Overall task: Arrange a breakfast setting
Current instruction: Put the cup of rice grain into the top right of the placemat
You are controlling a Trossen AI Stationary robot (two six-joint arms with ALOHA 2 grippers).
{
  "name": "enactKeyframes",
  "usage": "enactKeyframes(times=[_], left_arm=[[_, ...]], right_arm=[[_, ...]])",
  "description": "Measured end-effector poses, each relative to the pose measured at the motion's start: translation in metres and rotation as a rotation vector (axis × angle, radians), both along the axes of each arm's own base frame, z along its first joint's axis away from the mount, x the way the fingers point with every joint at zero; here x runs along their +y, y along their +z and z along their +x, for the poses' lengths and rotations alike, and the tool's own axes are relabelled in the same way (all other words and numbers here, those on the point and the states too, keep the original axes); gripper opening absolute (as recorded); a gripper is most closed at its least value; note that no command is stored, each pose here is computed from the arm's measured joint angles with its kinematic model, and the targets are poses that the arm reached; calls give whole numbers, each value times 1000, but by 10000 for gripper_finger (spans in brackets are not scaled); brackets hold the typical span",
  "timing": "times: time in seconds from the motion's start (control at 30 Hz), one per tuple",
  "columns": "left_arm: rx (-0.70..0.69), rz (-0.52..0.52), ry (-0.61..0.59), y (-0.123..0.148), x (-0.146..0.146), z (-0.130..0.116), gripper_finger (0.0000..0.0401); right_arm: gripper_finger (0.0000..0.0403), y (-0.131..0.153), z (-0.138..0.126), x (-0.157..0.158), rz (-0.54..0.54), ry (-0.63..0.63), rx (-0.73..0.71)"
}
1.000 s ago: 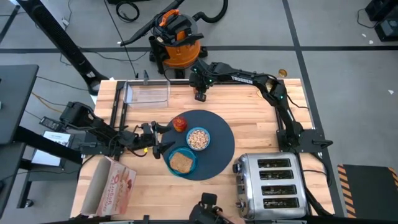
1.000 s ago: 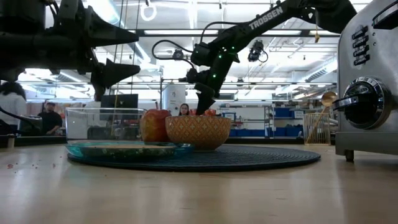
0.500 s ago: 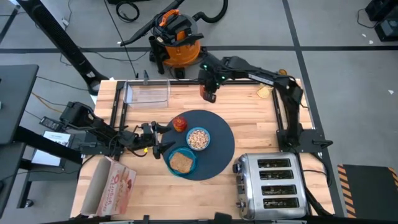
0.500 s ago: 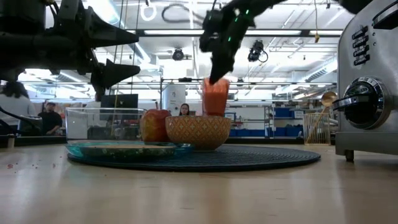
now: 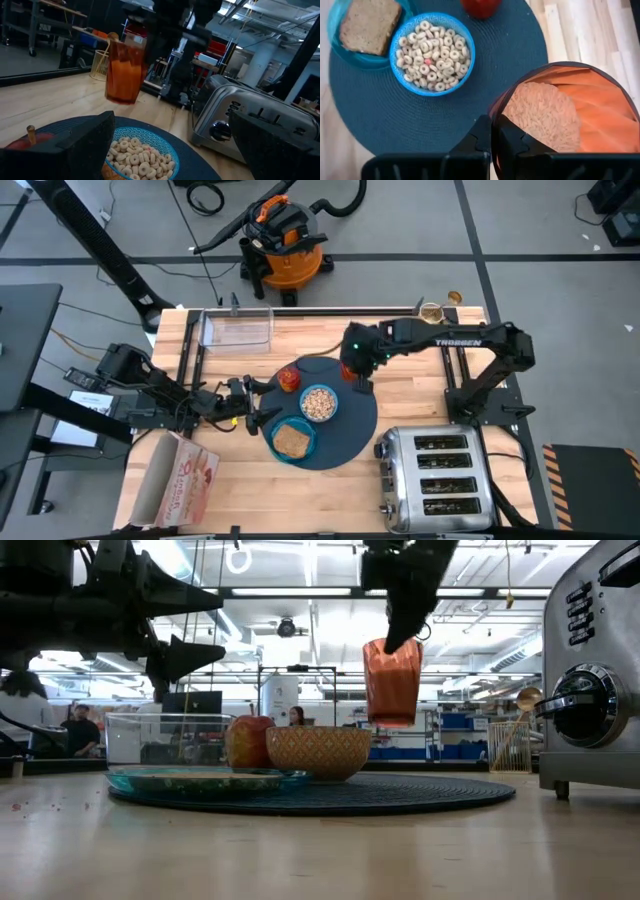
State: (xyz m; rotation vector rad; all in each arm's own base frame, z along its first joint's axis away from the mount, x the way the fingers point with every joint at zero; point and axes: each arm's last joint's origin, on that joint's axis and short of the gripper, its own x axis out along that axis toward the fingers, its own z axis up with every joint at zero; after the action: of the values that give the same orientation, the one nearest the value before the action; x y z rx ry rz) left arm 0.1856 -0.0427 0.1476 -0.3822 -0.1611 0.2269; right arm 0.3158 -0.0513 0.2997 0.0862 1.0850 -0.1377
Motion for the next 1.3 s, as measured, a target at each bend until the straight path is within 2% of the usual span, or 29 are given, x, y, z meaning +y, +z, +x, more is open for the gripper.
enactKeyframes(times=[0.2, 0.37, 0.53, 0.9, 1.13, 1.3], left_arm=[[0, 0, 0, 0, 0, 0, 396], [0, 0, 0, 0, 0, 0, 396], [0, 0, 0, 0, 0, 0, 396], [0, 0, 0, 0, 0, 0, 396], [0, 0, 0, 0, 0, 0, 396], [1, 1, 0, 0, 0, 0, 396]], right_arm=[[12, -8, -1, 13, -23, 1, -12], [12, -7, 2, 21, -50, 68, -31], [12, -7, 1, 19, -94, 88, -18], [12, -9, 0, 10, -107, 64, -14], [12, -35, -5, 9, -90, 34, 39], [12, -59, -9, 8, -138, 12, 62]])
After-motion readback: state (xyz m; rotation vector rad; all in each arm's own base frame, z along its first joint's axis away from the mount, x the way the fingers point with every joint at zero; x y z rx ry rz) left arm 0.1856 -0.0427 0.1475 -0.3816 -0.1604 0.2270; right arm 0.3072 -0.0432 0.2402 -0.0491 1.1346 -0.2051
